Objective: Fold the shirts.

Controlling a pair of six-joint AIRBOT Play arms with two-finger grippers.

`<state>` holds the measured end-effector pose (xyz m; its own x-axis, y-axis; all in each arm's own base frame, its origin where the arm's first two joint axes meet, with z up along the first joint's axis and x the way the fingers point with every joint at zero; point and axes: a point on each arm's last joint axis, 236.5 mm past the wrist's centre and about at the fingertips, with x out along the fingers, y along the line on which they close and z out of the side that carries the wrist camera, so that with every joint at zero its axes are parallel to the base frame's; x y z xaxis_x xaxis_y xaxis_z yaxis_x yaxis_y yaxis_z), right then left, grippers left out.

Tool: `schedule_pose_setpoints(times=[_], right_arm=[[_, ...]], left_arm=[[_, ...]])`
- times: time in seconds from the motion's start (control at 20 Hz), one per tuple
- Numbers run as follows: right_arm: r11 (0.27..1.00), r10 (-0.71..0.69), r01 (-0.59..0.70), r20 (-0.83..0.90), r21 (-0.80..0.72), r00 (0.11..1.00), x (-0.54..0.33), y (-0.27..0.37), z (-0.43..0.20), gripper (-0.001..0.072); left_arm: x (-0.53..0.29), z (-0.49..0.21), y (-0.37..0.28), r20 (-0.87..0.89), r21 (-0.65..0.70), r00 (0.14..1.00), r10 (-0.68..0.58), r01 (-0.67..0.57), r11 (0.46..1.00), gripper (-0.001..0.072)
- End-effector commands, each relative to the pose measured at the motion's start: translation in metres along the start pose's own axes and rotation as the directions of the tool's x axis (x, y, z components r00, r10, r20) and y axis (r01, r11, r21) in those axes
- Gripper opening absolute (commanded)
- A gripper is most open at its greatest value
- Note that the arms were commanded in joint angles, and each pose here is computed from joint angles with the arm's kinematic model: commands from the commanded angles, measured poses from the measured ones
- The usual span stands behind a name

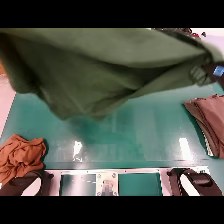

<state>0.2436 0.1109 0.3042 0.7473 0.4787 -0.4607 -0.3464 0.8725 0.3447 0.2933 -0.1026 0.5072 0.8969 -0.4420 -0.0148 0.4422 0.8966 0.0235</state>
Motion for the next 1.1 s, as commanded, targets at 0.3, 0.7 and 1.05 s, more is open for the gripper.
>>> schedule_pose_setpoints(times=[0.3, 0.7, 1.05], right_arm=[[0.924, -0.047, 0.168, -0.333, 0.343, 0.942, 0.125, -0.103, -0.200, 0.0016], [0.881, -0.154, 0.347, -0.499, 0.321, 0.853, 0.203, -0.191, -0.270, 0.0017], [0.797, -0.199, 0.430, -0.486, 0.425, 0.851, 0.171, -0.255, -0.209, 0.0430]], left_arm=[[0.217, -0.237, -0.020, -0.433, -0.293, 0.815, -0.384, 0.276, 0.915, 0.0023], [0.309, -0.461, -0.064, -0.619, -0.534, 0.623, -0.477, 0.112, 0.838, 0.0378], [0.227, -0.404, 0.025, -0.686, -0.637, 0.499, -0.530, -0.061, 0.768, 0.0671]])
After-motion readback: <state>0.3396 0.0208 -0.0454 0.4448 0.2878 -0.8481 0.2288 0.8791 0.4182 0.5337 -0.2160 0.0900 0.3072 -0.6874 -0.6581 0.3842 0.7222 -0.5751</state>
